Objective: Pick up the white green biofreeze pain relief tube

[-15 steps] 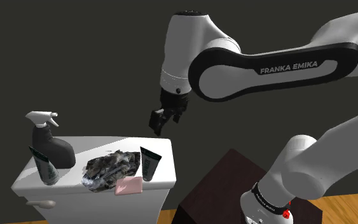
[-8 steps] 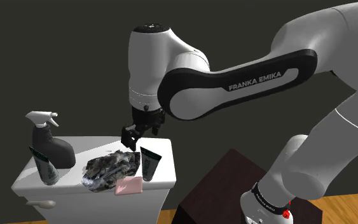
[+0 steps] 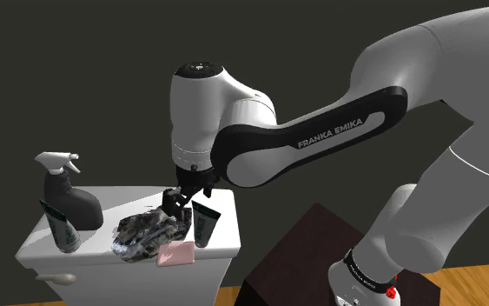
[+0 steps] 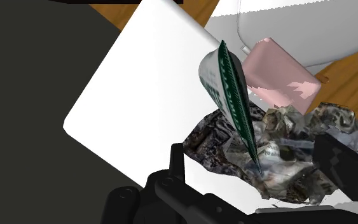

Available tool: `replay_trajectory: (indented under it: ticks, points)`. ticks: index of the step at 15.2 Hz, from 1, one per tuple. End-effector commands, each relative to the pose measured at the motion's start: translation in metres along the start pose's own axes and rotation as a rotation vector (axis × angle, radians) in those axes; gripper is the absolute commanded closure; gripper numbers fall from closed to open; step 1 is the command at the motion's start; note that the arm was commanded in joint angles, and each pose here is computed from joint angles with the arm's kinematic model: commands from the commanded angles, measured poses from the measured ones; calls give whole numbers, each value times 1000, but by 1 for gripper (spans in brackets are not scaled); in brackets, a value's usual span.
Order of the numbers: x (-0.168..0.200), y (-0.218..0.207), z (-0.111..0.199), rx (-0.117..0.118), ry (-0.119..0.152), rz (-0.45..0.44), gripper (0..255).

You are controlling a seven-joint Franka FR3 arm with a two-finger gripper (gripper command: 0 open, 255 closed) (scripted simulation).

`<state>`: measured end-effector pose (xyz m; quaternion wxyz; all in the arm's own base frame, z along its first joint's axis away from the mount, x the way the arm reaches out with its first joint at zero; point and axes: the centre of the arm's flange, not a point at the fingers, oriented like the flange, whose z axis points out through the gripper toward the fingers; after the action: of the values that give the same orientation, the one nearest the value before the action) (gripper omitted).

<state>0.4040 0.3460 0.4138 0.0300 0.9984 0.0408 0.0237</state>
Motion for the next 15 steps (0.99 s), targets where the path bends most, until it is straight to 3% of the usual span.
replay_trajectory:
  ticks: [1,2,11,15]
  points:
    - [-1,0,3,0,0,0,0]
    - [0,1,3,0,0,0,255]
    - [-1,0,3,0,0,0,255]
    - [0,1,-18,0,0,0,255]
